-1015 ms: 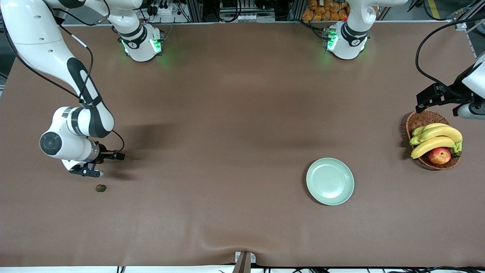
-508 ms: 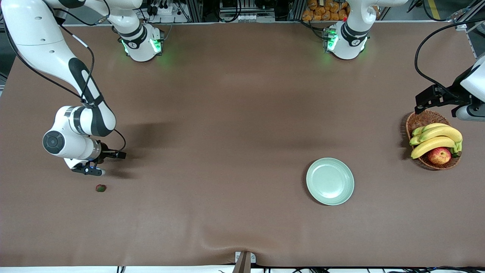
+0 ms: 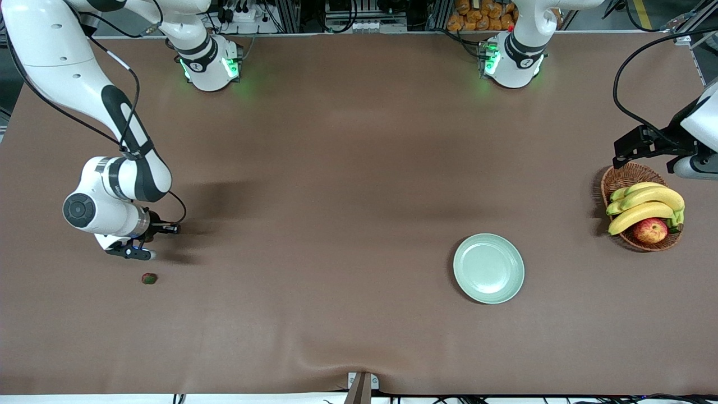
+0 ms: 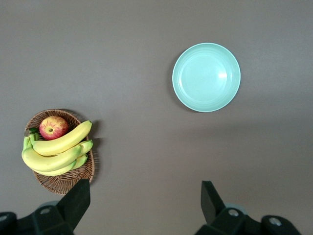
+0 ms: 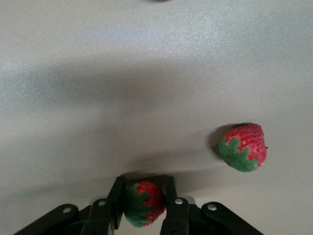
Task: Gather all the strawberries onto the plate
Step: 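Set the strawberry mid-table with the right gripper while the left gripper approaches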
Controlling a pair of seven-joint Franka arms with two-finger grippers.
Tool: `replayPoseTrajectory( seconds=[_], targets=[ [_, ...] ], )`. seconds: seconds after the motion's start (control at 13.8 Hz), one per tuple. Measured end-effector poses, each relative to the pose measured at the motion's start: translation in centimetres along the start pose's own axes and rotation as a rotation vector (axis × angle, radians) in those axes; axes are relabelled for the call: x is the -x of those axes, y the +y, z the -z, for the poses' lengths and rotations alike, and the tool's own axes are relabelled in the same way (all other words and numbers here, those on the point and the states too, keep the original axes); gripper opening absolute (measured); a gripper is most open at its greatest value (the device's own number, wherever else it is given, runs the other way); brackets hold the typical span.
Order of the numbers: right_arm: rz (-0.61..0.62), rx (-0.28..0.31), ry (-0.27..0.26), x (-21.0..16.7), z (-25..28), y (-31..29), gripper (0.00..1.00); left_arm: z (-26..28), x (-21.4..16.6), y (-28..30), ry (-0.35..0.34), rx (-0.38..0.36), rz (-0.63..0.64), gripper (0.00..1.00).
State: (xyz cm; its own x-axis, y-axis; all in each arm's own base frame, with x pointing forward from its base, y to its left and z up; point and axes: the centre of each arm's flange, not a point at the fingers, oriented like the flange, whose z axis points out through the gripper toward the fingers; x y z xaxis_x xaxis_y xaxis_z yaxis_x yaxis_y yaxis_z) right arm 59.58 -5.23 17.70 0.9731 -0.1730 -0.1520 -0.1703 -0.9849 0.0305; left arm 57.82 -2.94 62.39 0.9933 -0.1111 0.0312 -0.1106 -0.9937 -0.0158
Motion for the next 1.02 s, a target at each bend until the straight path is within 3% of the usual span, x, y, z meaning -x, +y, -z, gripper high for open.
replayPoseTrajectory(
  seconds=[0.29,0.44,0.65,1.02],
  targets=[
    [0.031,-0.019,0.02,0.2,2.7,-2.6,0.37,-0.1,0.0,0.0,-0.001,0.005,0.001,1.0],
    [0.024,-0.091,0.043,0.3,4.7,-6.8,0.37,-0.1,0.0,0.0,-0.002,0.011,0.002,1.0],
    [0.004,-0.196,0.074,0.8,7.8,-15.3,0.37,-0.3,-0.1,0.1,-0.006,0.015,0.001,1.0],
    [-0.116,-0.271,0.105,2.9,10.4,-31.9,0.37,-1.8,-0.8,0.5,-0.028,0.046,0.002,1.0]
  ],
)
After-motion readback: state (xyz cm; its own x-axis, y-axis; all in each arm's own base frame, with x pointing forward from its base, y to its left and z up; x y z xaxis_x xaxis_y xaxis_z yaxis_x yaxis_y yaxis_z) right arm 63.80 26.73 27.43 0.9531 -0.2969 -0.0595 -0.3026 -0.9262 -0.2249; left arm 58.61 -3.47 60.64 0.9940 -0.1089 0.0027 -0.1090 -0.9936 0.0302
